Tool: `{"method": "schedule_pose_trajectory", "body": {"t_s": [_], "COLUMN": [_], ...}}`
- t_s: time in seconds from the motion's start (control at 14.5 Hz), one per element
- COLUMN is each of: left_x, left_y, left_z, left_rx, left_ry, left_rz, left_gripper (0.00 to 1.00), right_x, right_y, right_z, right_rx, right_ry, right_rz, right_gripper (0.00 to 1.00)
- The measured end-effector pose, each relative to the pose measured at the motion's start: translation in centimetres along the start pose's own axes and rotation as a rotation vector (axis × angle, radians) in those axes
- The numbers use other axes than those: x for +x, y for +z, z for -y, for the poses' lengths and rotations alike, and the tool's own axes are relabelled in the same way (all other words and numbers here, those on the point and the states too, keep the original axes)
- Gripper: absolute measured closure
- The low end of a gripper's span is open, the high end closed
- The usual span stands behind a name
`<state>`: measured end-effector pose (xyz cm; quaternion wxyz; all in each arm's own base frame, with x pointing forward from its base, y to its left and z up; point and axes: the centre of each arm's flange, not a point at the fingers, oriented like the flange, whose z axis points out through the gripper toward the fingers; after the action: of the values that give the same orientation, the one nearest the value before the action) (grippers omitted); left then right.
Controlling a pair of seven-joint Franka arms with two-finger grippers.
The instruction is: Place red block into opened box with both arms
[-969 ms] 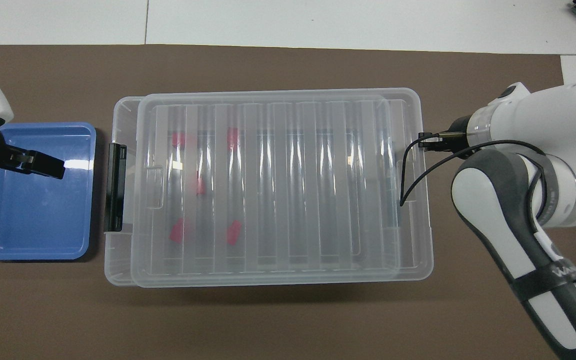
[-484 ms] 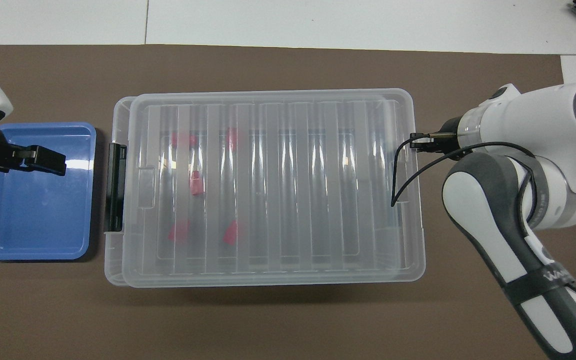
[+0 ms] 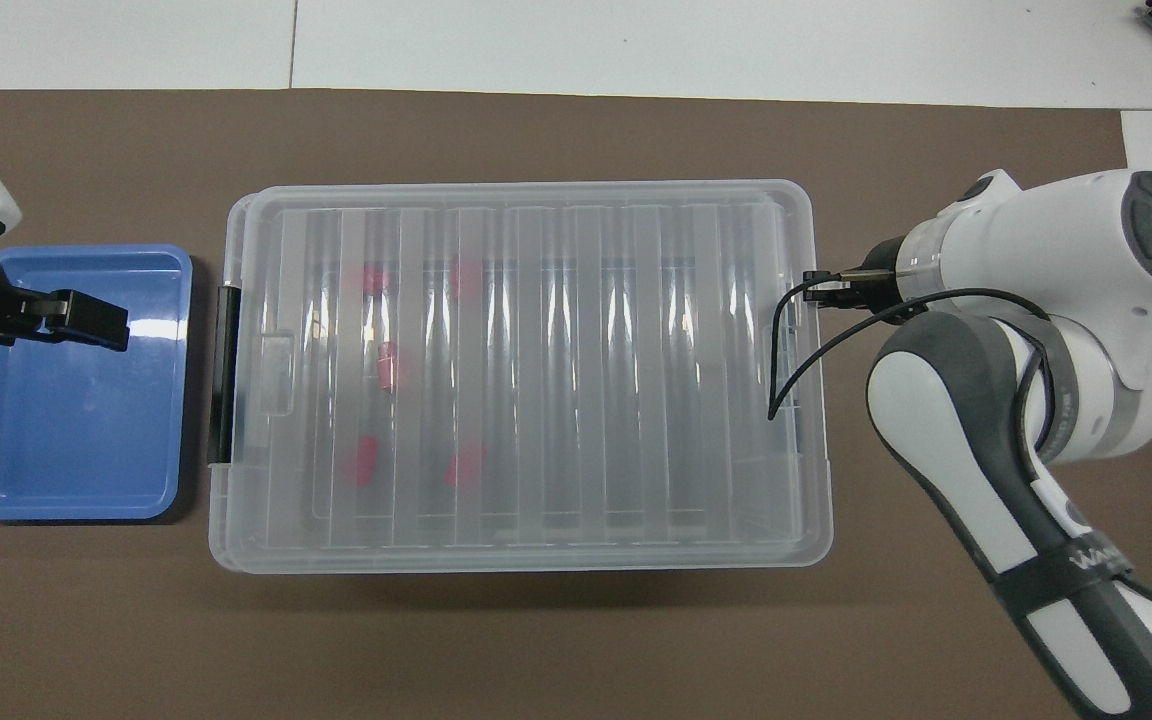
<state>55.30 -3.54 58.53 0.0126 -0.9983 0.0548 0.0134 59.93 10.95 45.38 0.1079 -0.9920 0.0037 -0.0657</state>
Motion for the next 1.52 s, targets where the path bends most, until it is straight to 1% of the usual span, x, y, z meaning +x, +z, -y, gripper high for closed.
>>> {"method": "schedule_pose_trajectory", "body": {"t_s": [1.25,1.45,1.52], "left_x": [0.0,0.0,0.0], "left_y": [0.0,0.0,0.0], "left_z": [0.0,0.0,0.0], "left_rx": [0.0,0.0,0.0], "left_ry": [-0.001,-0.001,-0.001], "left_rz": [0.0,0.0,0.0], "left_gripper": [0.0,0.0,0.0], "right_x": [0.0,0.1,0.1], "right_y": [0.0,-0.6,-1.2], "right_z": [0.0,-0.1,-0.5], "right_rx": [0.001,0.001,-0.001], "right_ry": [0.0,0.003,0.006], "right_rz": [0.0,0.007,0.014], "right_gripper": [0.99,0.99,0.93]}}
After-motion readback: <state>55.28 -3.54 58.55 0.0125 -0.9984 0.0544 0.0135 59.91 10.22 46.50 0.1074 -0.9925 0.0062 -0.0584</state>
